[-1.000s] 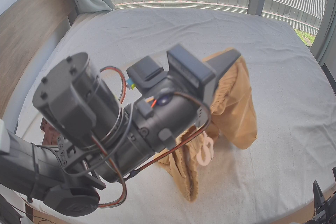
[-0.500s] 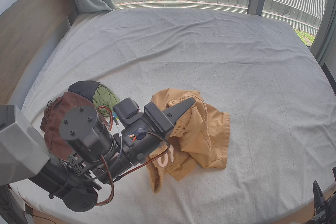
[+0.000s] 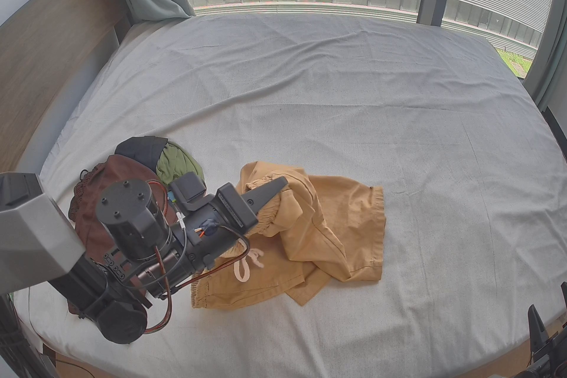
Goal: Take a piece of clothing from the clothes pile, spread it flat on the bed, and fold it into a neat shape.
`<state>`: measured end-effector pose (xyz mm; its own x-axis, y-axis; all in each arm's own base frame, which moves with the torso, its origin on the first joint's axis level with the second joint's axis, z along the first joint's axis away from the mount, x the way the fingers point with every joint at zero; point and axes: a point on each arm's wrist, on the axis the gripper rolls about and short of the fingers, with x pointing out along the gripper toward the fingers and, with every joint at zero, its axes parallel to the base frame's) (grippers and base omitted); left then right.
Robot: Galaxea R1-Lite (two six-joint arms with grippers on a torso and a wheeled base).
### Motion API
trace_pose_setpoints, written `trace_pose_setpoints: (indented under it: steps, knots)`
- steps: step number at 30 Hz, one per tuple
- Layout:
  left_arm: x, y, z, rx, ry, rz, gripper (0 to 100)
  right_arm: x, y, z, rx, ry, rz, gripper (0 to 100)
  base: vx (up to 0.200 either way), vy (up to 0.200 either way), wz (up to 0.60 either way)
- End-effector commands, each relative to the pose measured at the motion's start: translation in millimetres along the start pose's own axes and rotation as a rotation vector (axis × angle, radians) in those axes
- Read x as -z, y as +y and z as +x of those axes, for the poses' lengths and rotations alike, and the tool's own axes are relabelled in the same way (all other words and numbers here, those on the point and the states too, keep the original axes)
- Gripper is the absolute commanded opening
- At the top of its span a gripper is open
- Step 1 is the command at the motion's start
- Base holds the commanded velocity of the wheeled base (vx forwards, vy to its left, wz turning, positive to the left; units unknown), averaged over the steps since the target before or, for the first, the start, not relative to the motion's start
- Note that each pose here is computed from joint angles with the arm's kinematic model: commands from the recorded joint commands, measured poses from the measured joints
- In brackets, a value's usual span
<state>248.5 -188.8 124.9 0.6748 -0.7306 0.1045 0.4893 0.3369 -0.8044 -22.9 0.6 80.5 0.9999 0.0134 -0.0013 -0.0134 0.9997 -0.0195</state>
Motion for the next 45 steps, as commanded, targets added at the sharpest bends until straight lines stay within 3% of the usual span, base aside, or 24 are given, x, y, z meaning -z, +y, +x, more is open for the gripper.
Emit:
trace_pose_setpoints:
  steps: [1, 6, 10, 11, 18, 24, 31, 38, 45]
  knots:
    - [-3.2, 15.0, -5.7, -0.054, 0.002, 0.007, 0, 5.3, 0.1, 0.1, 0.0, 0.002, 0.0, 100, 0.0, 0.0, 0.0]
    - [-17.9, 28.4, -12.5, -0.101, -0.04, 0.053, 0, 5.3, 0.1, 0.1, -0.002, 0.002, -0.005, 100, 0.0, 0.0, 0.0]
    - [-20.6, 43.4, -15.7, -0.149, -0.031, 0.141, 0, 5.3, 0.2, 0.1, -0.004, 0.002, -0.006, 100, 0.0, 0.0, 0.0]
    - [-26.3, 51.0, -16.4, -0.163, -0.032, 0.208, 0, 5.3, 0.2, 0.1, -0.004, 0.002, -0.006, 100, 0.0, 0.0, 0.0]
    - [-43.1, 61.1, -21.1, -0.177, -0.06, 0.234, 0, 5.3, 0.2, 0.1, -0.004, 0.002, -0.005, 100, 0.0, 0.0, 0.0]
    - [-56.2, 76.4, -33.5, -0.228, -0.061, 0.349, 0, 5.3, 0.2, 0.1, -0.004, 0.002, -0.006, 100, 0.0, 0.0, 0.0]
    - [-61.1, 87.4, -35.6, -0.249, -0.055, 0.377, 0, 5.3, 0.2, 0.1, -0.005, 0.002, -0.006, 100, 0.0, 0.0, 0.0]
    - [-62.8, 114.4, -46.1, -0.312, -0.004, 0.452, 0, 5.3, 0.2, 0.1, -0.005, 0.002, -0.008, 100, 0.0, 0.0, 0.0]
    - [-66.7, 116.5, -47.4, -0.32, -0.015, 0.459, 0, 5.1, 0.2, 0.1, -0.005, 0.0, -0.016, 100, 0.0, 0.0, 0.0]
